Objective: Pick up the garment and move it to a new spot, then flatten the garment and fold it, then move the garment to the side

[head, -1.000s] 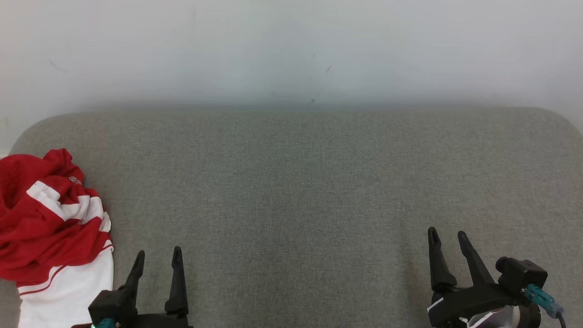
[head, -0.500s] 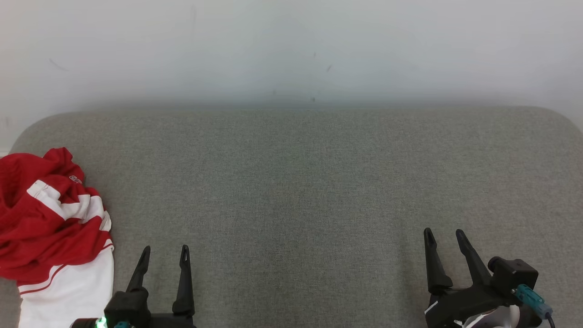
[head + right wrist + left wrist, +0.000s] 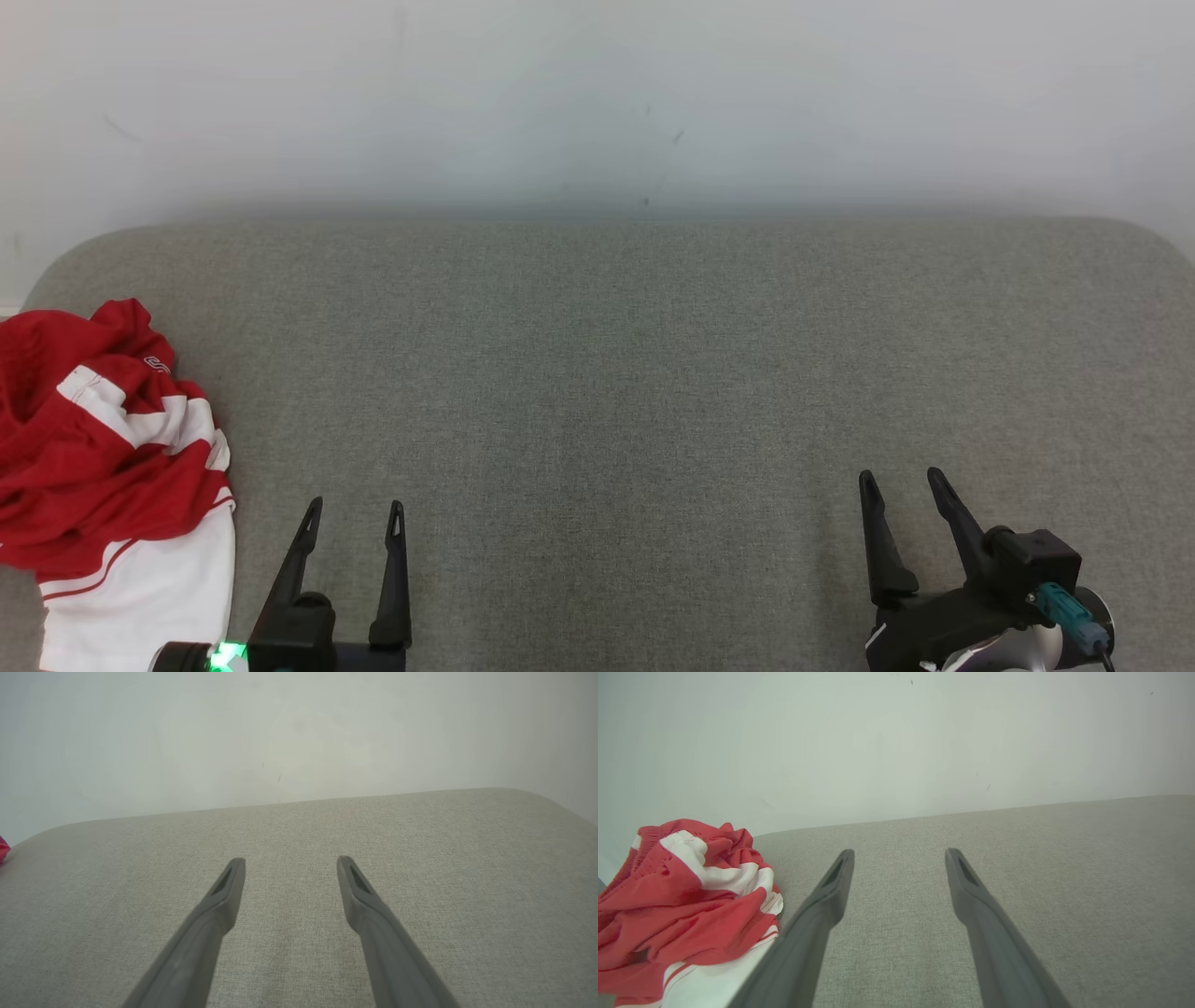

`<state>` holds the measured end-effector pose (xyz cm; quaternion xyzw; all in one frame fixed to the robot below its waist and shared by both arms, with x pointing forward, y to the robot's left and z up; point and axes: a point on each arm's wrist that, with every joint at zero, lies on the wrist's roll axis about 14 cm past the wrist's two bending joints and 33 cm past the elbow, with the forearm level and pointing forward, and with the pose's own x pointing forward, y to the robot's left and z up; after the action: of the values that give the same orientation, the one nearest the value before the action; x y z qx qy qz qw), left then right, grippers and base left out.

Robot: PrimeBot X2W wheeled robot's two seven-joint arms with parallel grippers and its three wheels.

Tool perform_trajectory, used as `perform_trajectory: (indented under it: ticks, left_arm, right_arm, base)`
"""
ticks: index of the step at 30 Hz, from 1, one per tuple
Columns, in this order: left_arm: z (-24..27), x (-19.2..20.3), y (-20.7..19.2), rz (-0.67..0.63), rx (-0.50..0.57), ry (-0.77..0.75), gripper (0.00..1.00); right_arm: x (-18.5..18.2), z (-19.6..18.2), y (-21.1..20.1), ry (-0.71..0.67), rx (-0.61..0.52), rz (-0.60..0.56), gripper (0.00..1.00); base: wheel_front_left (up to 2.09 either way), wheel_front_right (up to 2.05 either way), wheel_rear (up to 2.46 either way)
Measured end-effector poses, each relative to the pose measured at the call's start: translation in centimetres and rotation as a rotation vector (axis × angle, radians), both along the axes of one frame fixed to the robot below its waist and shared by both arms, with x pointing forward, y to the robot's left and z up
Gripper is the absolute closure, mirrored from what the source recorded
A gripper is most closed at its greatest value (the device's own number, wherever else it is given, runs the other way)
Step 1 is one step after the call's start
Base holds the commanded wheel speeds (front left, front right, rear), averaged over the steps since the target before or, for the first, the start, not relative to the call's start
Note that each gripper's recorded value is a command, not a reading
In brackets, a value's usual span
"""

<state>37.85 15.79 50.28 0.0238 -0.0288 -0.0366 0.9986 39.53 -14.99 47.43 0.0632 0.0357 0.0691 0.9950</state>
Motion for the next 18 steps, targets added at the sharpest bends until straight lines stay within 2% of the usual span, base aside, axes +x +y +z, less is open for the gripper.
perform_trajectory:
  ticks: [10,18]
  left_arm:
    - [-0.05,-0.01,-0.28,-0.011,0.053,-0.015,0.0]
    - [-0.41,0.0,-0.07,-0.003,0.035,-0.002,0.0]
  right_arm:
    - [0.09,-0.32,0.31,0.002,-0.056,0.019,0.0]
    - [0.14,-0.43,0.44,0.006,-0.056,0.023,0.0]
  base:
    - [0.0,0.0,0.0]
    - [0.0,0.0,0.0]
